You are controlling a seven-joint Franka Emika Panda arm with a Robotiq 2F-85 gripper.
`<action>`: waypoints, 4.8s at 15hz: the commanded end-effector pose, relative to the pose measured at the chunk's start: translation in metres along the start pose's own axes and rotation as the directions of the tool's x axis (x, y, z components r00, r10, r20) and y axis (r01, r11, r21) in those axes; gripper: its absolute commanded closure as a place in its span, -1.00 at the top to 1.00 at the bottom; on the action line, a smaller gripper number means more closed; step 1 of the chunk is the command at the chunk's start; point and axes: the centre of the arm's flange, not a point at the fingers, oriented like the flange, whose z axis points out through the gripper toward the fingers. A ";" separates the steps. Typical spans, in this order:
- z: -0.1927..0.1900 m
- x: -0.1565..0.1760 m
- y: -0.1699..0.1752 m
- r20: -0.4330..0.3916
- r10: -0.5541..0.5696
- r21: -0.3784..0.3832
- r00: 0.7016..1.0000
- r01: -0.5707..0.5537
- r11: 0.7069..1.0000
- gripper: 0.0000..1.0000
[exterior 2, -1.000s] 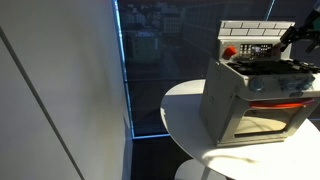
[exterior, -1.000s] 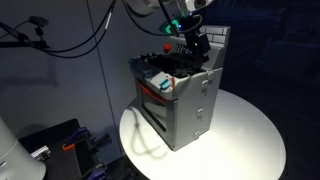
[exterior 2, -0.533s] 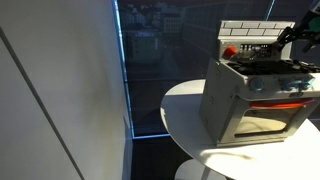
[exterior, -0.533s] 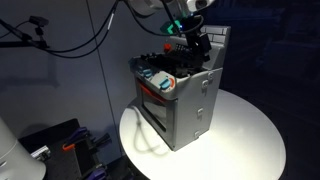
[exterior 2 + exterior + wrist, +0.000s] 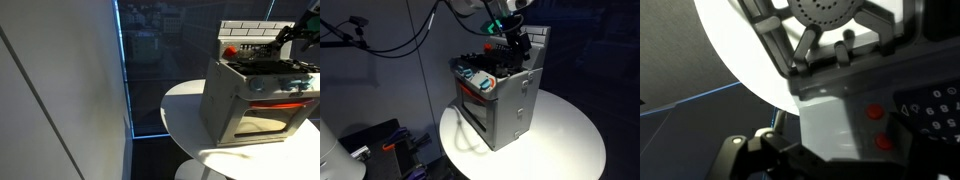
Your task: Press the top right button on the stove
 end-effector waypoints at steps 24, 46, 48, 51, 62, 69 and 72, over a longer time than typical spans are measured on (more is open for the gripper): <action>-0.007 -0.001 -0.003 -0.070 0.016 -0.059 0.997 -0.020 0.998 1.00; -0.056 -0.059 0.010 0.169 -0.178 0.043 0.970 0.173 0.984 1.00; -0.063 -0.063 0.012 0.206 -0.203 0.052 0.957 0.196 0.979 1.00; -0.075 -0.070 0.016 0.266 -0.243 0.066 0.933 0.234 0.970 1.00; -0.127 -0.104 0.021 0.421 -0.351 0.171 0.836 0.307 0.936 1.00; -0.152 -0.114 0.024 0.443 -0.363 0.190 0.820 0.309 0.932 1.00; -0.145 -0.111 0.021 0.443 -0.348 0.171 0.826 0.303 0.937 1.00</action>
